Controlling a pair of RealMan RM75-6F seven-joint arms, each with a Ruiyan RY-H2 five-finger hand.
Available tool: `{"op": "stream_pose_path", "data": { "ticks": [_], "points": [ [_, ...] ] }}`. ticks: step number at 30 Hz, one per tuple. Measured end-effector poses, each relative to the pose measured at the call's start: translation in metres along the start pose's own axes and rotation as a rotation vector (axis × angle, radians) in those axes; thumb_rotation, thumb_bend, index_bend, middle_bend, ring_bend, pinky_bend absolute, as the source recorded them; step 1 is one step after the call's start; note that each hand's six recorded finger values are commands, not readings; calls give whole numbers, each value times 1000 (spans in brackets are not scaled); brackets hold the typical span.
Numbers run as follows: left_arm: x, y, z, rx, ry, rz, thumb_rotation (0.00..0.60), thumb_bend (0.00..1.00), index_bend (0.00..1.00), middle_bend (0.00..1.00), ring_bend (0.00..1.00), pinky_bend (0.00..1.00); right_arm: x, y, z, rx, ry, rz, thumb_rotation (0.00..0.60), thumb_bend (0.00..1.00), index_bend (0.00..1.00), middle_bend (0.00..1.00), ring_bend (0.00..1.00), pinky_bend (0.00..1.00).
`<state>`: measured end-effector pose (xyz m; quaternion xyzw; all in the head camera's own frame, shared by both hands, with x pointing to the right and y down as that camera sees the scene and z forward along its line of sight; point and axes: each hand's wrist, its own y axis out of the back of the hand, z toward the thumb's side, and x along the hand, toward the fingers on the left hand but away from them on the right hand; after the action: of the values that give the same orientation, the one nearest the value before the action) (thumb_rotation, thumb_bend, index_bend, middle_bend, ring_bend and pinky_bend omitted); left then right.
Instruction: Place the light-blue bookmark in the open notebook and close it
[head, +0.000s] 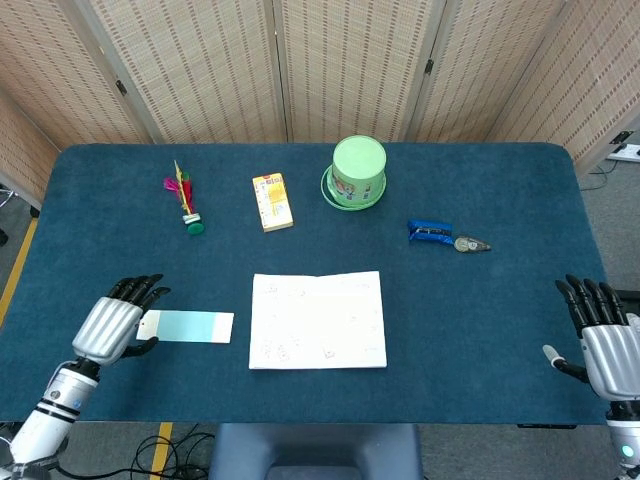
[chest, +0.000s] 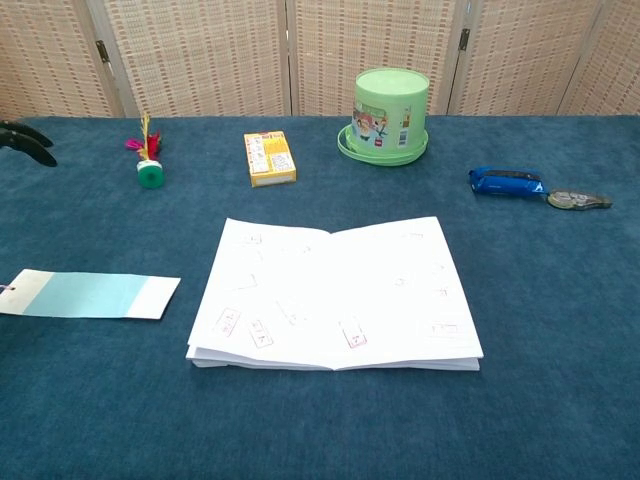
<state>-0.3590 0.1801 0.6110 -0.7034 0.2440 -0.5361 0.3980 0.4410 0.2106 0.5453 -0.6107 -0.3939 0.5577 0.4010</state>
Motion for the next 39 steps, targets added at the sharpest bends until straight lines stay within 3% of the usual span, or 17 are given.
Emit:
{"op": "stream_pose_path", "data": {
  "ticks": [14,25,39],
  "points": [
    [39,-42,20,6,-4,-136,600,246,220,105,136,179,-1,-1,-1,1,-3,5,600,118,0,62,0,38],
    [48,-63,28,16,5,-220,600,246,209,94,135,178,-1,-1,-4,2,-14,8,600,118,0,62,1,39],
    [53,-84,28,25,33,-278,600,246,220,94,135,178,-1,-3,-8,-3,-26,14,600,118,0,62,0,39]
  ]
}}
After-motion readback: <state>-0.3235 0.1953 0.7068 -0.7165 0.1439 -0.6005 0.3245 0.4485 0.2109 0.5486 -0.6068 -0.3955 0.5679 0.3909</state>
